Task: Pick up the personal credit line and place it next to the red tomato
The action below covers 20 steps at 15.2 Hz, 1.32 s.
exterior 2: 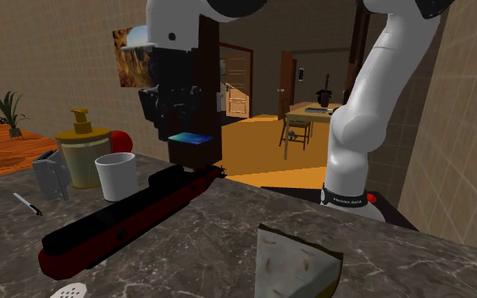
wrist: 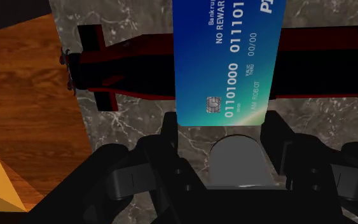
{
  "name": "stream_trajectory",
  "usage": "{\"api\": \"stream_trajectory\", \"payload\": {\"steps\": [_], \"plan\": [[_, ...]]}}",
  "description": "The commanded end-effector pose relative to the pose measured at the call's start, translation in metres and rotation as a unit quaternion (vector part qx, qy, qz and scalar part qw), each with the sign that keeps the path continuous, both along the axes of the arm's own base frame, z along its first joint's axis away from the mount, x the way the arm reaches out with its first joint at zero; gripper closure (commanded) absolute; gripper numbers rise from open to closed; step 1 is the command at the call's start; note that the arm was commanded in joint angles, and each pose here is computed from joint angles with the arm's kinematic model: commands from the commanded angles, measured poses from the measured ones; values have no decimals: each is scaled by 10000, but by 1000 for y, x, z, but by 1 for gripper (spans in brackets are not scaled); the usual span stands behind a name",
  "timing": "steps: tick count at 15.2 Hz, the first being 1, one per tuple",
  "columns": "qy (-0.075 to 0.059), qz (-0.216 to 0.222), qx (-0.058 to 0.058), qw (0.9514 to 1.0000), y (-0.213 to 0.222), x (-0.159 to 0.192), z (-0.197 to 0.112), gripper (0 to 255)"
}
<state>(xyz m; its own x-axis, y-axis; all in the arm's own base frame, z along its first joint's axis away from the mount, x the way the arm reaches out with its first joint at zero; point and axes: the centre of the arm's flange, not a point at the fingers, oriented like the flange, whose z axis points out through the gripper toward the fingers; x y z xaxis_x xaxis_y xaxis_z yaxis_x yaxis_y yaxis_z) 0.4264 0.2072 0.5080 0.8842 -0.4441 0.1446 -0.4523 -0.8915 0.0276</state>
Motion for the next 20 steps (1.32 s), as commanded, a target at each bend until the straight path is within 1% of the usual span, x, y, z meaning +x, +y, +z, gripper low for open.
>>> {"api": "stream_trajectory", "payload": {"steps": [1, 20], "plan": [[0, 3, -3, 10000, -20, 20, 1, 255], [0, 3, -3, 10000, -203, 191, 3, 255]]}}
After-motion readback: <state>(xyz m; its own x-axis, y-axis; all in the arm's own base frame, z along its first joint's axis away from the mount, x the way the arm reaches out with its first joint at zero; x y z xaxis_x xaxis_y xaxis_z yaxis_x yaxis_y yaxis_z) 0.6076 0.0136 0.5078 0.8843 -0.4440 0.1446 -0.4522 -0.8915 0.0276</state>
